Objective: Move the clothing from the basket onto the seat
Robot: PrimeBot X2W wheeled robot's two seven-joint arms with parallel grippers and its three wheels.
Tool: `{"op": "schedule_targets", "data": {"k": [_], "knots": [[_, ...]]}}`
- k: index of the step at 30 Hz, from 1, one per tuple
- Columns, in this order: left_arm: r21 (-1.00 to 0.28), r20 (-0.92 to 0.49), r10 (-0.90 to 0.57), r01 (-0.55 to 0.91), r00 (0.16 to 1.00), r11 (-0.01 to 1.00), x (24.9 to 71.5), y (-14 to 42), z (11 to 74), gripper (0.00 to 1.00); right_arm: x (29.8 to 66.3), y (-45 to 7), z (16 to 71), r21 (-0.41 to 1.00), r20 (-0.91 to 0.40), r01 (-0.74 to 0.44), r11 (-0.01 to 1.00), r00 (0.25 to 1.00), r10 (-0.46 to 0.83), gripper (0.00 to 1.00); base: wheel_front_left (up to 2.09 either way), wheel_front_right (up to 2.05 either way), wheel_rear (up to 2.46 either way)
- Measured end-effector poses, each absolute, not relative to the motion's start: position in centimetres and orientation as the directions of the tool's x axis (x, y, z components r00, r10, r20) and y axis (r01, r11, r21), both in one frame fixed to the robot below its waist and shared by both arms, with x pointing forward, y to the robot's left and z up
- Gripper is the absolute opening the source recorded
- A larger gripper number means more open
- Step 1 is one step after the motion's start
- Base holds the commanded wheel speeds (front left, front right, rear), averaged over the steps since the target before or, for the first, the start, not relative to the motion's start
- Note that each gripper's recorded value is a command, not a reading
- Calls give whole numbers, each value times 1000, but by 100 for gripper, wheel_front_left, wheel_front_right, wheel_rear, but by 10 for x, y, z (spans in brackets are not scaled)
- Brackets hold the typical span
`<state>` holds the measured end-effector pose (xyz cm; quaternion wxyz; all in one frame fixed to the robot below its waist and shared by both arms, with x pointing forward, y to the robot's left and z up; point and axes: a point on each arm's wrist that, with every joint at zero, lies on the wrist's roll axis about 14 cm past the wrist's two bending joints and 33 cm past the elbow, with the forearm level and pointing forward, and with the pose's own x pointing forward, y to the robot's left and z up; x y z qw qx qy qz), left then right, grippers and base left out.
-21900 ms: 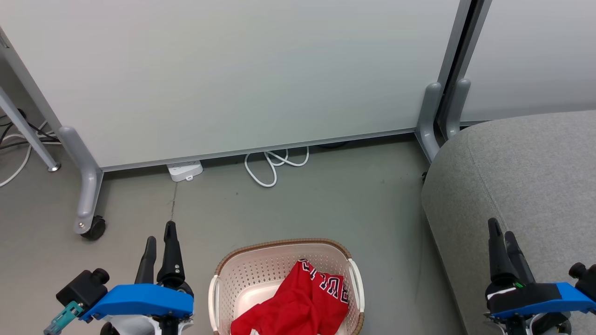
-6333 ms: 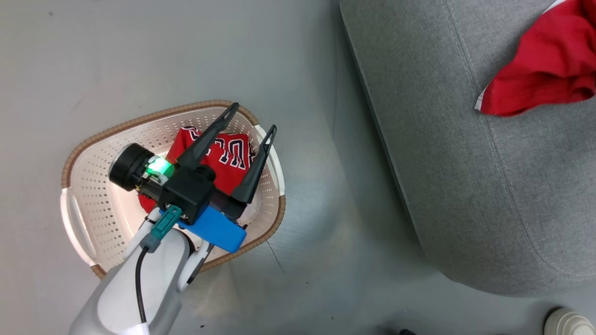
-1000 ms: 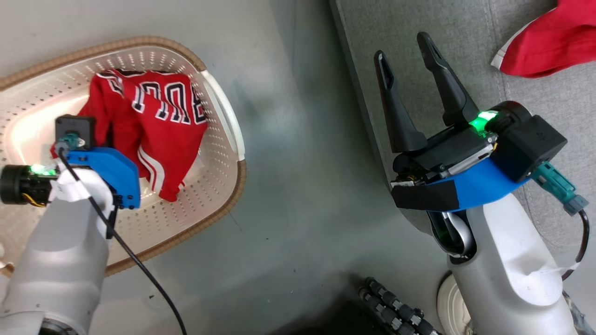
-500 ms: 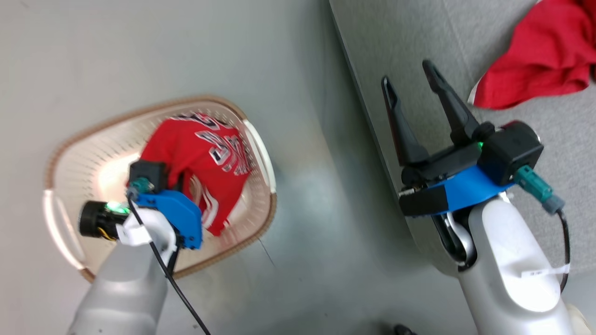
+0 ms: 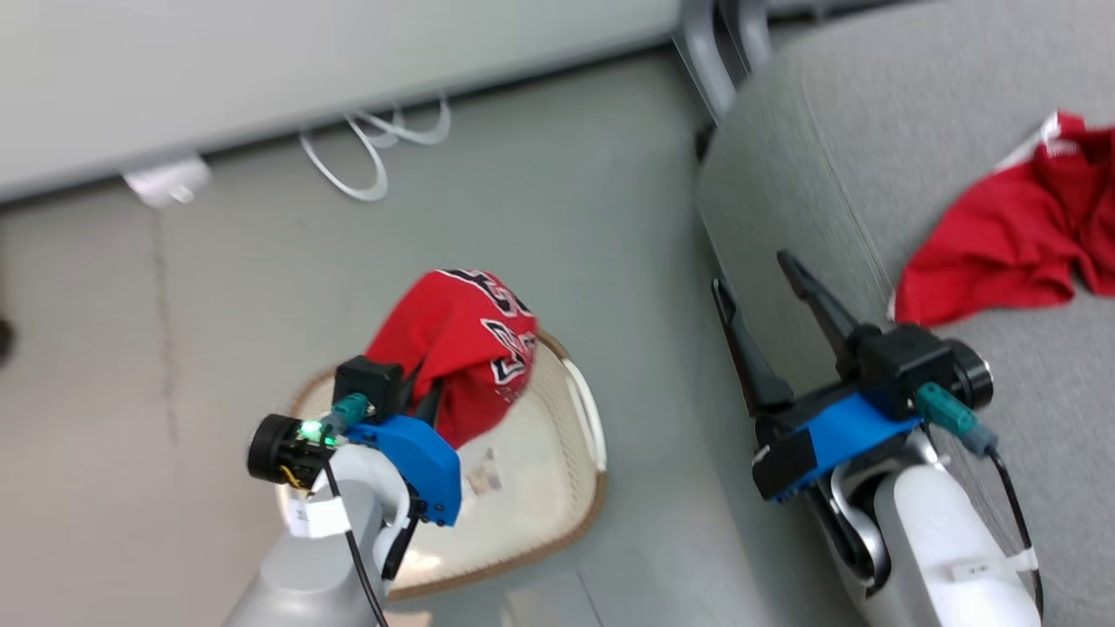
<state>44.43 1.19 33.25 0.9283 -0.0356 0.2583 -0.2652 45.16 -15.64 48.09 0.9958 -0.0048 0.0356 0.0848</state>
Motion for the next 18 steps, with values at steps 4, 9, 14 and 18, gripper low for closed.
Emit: {"op": "schedule_targets", "data": {"k": [4,9,14,18], "knots": [[-162,-374,-525,504,764,849,440,13,374,0,439,-143,498,6,-44,-200,980,979,200,100,0,0,0],[-129,-265,-570,558,778,820,430,3,424,0,425,-124,517,13,-6,-247,969,969,247,100,0,0,0],[-99,-157,-592,584,791,806,430,-3,472,0,413,-108,530,15,20,-288,958,958,288,100,0,0,0],[-80,-99,-606,600,790,796,429,-7,499,0,406,-100,537,11,34,-310,951,950,310,100,0,0,0]]}}
